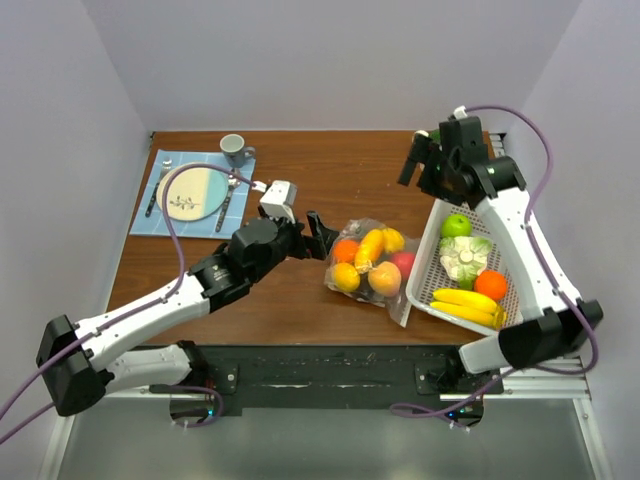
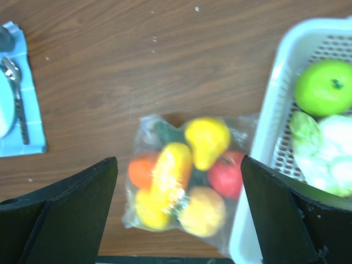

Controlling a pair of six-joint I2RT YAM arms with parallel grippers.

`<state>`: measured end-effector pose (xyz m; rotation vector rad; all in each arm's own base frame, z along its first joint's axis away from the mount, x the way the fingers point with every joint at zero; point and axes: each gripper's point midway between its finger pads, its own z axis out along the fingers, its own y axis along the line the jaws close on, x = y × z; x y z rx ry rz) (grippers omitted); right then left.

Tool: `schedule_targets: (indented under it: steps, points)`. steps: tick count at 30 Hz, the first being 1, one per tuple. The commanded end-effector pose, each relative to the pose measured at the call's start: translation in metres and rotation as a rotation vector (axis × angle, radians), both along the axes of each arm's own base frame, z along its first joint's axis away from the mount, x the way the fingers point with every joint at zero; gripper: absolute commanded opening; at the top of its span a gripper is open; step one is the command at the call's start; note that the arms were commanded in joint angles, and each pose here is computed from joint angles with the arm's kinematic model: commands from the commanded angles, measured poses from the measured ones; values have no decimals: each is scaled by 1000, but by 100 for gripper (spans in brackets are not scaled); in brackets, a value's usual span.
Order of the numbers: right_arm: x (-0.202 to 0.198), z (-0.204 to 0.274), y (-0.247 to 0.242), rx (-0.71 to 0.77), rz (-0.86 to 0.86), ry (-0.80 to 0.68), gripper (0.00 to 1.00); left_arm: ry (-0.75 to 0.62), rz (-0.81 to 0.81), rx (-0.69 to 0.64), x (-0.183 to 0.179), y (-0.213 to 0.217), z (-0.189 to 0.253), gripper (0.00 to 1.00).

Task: Place the food in the zip-top bag and seal the zipper
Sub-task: Reset both arms

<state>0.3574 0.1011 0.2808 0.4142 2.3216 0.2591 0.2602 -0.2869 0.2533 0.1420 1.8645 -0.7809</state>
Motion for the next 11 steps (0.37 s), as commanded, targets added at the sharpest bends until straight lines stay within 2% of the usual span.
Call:
schedule_targets:
  steps: [1, 5, 11]
  points:
    - [-29, 7, -25, -64, -32, -101, 99, 119, 57, 68, -3, 18, -18, 100]
    - [-46, 4, -31, -54, -33, -137, 99, 174, 92, 129, -7, 28, -39, 100]
    - [-55, 6, -30, -33, -29, -155, 99, 137, 112, 128, -4, 34, -39, 100]
